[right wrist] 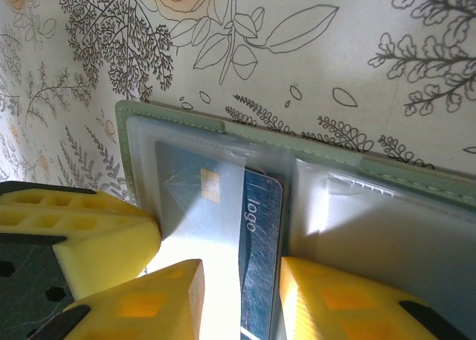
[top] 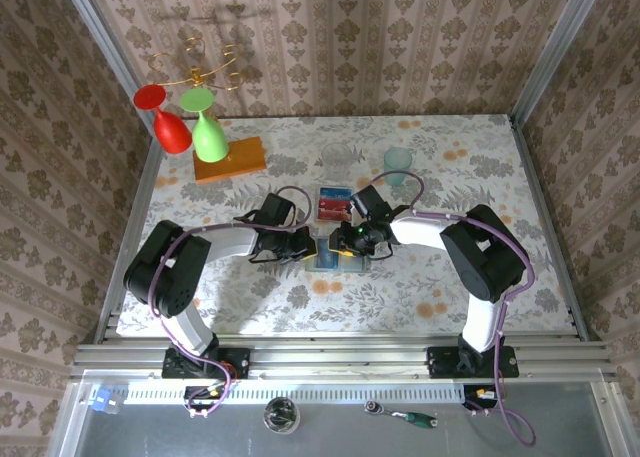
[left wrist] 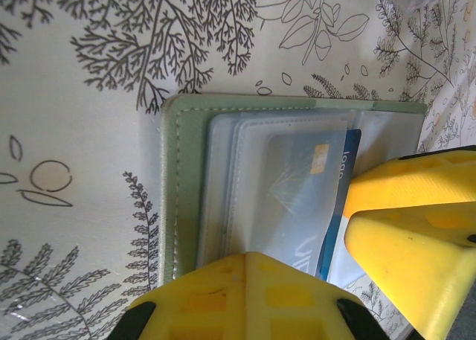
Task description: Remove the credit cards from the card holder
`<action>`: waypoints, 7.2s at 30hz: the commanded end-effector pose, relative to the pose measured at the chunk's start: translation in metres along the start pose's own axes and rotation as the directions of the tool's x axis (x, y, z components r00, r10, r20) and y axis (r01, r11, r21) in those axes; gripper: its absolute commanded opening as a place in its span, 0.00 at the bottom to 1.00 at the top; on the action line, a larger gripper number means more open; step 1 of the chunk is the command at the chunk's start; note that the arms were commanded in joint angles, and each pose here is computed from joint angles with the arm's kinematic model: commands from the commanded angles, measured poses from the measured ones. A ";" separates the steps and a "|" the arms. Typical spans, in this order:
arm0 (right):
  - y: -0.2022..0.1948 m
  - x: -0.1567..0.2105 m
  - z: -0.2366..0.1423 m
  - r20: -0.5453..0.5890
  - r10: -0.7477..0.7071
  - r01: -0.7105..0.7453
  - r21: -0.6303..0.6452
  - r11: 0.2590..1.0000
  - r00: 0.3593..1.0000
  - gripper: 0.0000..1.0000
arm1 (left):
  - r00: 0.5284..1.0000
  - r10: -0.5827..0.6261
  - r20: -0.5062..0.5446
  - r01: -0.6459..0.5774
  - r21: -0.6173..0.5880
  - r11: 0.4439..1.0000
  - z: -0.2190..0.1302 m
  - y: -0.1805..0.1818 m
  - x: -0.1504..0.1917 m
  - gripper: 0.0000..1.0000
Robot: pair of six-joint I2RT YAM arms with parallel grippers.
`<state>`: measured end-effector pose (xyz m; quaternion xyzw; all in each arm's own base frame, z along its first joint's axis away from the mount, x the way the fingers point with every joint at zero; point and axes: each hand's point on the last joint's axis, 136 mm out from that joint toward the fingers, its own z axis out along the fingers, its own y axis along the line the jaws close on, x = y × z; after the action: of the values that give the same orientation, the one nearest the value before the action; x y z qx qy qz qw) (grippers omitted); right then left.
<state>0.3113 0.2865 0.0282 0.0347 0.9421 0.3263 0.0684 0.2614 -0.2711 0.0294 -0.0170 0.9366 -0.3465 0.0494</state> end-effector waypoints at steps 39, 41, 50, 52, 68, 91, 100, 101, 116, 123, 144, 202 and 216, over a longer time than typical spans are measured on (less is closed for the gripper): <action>0.004 0.002 -0.004 0.002 0.074 -0.073 -0.131 0.989 0.997 0.18 | 0.999 -0.021 -0.035 0.019 -0.051 0.999 0.007 0.014 0.006 0.00; 0.004 0.001 -0.005 0.005 0.075 -0.074 -0.133 0.988 0.997 0.17 | 0.999 -0.021 -0.034 0.019 -0.050 0.999 0.007 0.014 0.006 0.00; -0.006 -0.001 -0.013 0.032 0.087 -0.084 -0.110 0.990 0.996 0.12 | 0.999 -0.021 -0.035 0.019 -0.050 0.999 0.007 0.014 0.006 0.00; -0.009 0.000 -0.015 0.033 0.093 -0.089 -0.104 0.991 0.995 0.11 | 0.999 -0.022 -0.038 0.020 -0.052 0.998 0.007 0.015 0.007 0.00; -0.024 0.003 -0.042 0.036 0.033 -0.034 0.018 0.999 0.999 0.09 | 0.999 -0.040 -0.013 0.040 0.016 0.999 0.009 0.009 0.008 0.00; -0.015 0.004 -0.052 0.015 -0.012 0.009 0.170 0.985 1.000 0.08 | 0.999 -0.035 -0.011 0.036 0.095 0.995 0.008 -0.003 0.016 0.00; -0.006 0.005 -0.047 0.017 -0.019 0.016 0.191 0.981 1.000 0.12 | 0.999 -0.037 -0.017 0.039 0.114 0.993 0.002 -0.004 0.023 0.00; -0.004 0.005 -0.047 0.016 -0.022 0.019 0.190 0.982 1.000 0.13 | 0.999 -0.038 -0.017 0.040 0.114 0.993 0.002 -0.003 0.024 0.00; 0.000 0.008 -0.045 0.027 -0.041 0.034 0.214 0.976 0.999 0.11 | 0.999 -0.029 -0.020 0.032 0.132 0.991 -0.001 -0.004 0.026 0.00; 0.011 0.002 -0.065 0.039 -0.120 0.109 0.220 0.970 0.992 0.11 | 1.000 -0.022 -0.014 0.024 0.143 0.989 -0.004 -0.009 0.024 0.01; 0.018 -0.042 -0.105 -0.197 -0.678 0.704 0.276 0.655 0.708 0.08 | 0.998 -0.044 0.045 0.037 0.132 0.991 -0.041 -0.016 -0.006 0.07; 0.044 -0.150 -0.048 -0.464 -0.885 0.996 0.086 -0.026 0.017 0.21 | 0.971 -0.215 0.109 0.198 0.148 0.969 -0.055 0.003 -0.071 0.07; 0.062 -0.150 -0.064 -0.436 -0.896 0.986 0.165 0.014 0.085 0.27 | 0.979 -0.179 0.096 0.163 0.154 0.974 -0.051 -0.008 -0.065 0.07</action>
<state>0.4509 0.2748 0.1094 -0.6396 0.7566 -0.0061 0.1357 0.3174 -0.2313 0.0704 -0.1235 0.9031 -0.4051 0.0707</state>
